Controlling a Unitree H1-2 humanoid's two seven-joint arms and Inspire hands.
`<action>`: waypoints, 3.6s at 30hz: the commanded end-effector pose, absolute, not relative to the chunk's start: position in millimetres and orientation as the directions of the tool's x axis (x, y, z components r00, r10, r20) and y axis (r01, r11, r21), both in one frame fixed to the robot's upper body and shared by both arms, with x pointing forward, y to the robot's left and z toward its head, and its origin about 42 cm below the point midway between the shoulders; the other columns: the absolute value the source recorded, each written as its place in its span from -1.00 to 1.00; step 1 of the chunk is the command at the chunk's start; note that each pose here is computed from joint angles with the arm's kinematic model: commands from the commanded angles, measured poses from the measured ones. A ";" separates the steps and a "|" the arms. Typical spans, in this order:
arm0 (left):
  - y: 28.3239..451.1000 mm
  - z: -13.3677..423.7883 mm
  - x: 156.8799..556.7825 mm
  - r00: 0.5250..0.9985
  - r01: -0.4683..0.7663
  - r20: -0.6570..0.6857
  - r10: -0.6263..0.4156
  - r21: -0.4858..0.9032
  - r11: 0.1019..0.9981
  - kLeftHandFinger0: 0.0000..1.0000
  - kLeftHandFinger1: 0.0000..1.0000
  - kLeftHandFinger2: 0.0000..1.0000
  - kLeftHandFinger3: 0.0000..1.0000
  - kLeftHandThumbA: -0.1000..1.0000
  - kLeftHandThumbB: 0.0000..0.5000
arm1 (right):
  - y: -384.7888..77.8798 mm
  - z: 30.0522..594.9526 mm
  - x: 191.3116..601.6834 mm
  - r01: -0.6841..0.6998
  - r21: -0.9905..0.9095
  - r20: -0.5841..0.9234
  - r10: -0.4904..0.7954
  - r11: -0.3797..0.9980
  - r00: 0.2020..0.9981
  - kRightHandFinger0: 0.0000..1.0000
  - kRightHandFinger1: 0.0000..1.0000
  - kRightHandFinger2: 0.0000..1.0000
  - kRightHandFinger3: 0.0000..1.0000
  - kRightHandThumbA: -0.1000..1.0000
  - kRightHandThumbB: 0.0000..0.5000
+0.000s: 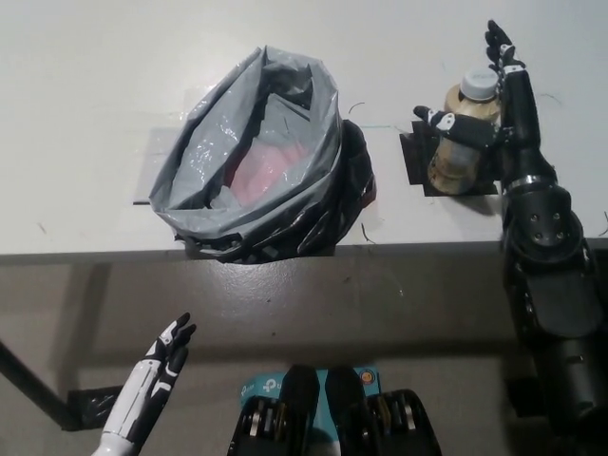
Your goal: Use the right hand to pick up a bottle of protein shake and place it into a plastic bag on the left side
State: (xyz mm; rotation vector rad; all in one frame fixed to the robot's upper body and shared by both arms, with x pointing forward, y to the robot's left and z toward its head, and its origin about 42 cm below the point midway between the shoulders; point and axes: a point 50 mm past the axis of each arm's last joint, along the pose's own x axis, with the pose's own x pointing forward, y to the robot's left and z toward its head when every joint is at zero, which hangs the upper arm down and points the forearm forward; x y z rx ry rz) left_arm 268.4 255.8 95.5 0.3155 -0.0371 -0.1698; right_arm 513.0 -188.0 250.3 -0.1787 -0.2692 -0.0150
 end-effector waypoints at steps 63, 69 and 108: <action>260.2 117.2 273.8 0.981 0.144 0.084 -0.176 0.300 0.943 1.00 1.00 1.00 1.00 1.00 -0.26 | -148.7 293.5 529.1 0.197 -0.125 0.436 -0.125 0.972 0.891 -0.97 -0.34 0.45 0.51 -1.00 -0.60; 259.1 119.4 276.2 0.979 0.146 0.094 -0.183 0.313 0.939 1.00 1.00 1.00 1.00 1.00 -0.28 | -103.6 365.2 512.0 0.074 -0.175 0.582 0.042 0.982 0.812 -1.00 -0.34 0.40 0.53 -1.00 -0.65; 257.6 124.7 282.3 0.970 0.179 0.099 -0.223 0.335 0.925 1.00 1.00 1.00 1.00 1.00 -0.17 | 21.1 316.3 533.9 0.186 -0.937 0.341 0.663 0.295 0.666 -1.00 -0.40 0.67 0.36 -1.00 -0.27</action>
